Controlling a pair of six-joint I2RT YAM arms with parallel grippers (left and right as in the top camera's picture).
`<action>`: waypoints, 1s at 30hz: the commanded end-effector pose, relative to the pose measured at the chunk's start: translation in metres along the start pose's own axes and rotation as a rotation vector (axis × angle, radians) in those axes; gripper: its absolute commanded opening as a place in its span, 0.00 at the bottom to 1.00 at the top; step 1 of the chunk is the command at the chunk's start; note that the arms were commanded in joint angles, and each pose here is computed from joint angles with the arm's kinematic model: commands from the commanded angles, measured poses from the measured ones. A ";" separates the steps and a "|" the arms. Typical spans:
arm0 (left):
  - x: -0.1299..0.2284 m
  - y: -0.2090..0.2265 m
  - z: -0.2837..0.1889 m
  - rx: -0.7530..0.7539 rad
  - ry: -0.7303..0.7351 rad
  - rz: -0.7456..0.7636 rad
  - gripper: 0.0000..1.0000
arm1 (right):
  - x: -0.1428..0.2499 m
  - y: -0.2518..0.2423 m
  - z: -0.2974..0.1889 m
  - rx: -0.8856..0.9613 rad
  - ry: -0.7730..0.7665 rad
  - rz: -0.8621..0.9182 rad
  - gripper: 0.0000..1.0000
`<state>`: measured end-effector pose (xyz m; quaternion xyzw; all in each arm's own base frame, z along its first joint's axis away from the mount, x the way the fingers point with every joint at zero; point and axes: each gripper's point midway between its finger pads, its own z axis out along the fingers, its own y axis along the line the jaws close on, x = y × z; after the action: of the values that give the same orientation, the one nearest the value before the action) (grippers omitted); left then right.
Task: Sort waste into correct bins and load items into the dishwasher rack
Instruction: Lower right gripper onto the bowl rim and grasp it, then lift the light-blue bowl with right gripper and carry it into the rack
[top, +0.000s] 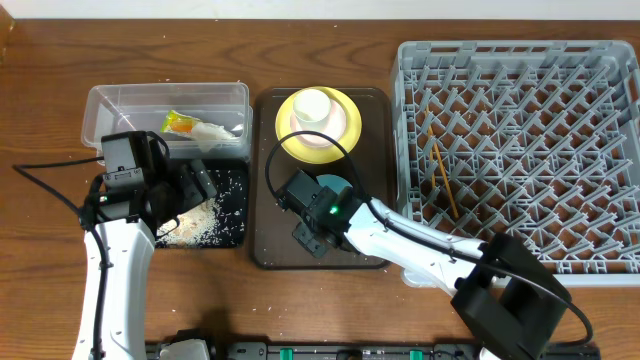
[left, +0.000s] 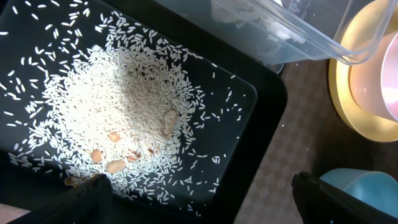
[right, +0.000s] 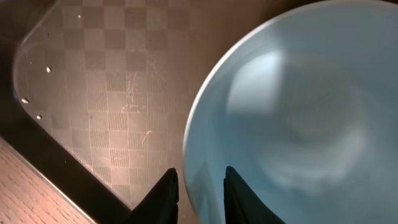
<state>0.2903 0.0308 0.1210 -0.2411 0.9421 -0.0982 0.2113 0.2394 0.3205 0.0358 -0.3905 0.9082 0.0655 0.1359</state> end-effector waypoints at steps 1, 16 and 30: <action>-0.007 -0.001 -0.004 -0.002 -0.019 0.000 0.95 | 0.007 0.004 0.009 -0.005 0.025 -0.021 0.21; -0.007 -0.001 -0.004 -0.001 -0.018 0.001 0.95 | 0.008 0.004 0.015 -0.003 0.034 -0.020 0.01; -0.007 -0.001 -0.004 -0.002 -0.019 0.000 0.95 | -0.084 -0.013 -0.142 -0.150 -0.299 0.090 0.01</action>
<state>0.2903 0.0308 0.1210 -0.2413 0.9421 -0.0980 0.2113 0.2522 0.3427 0.1099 -0.3796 0.9015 0.1329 0.1599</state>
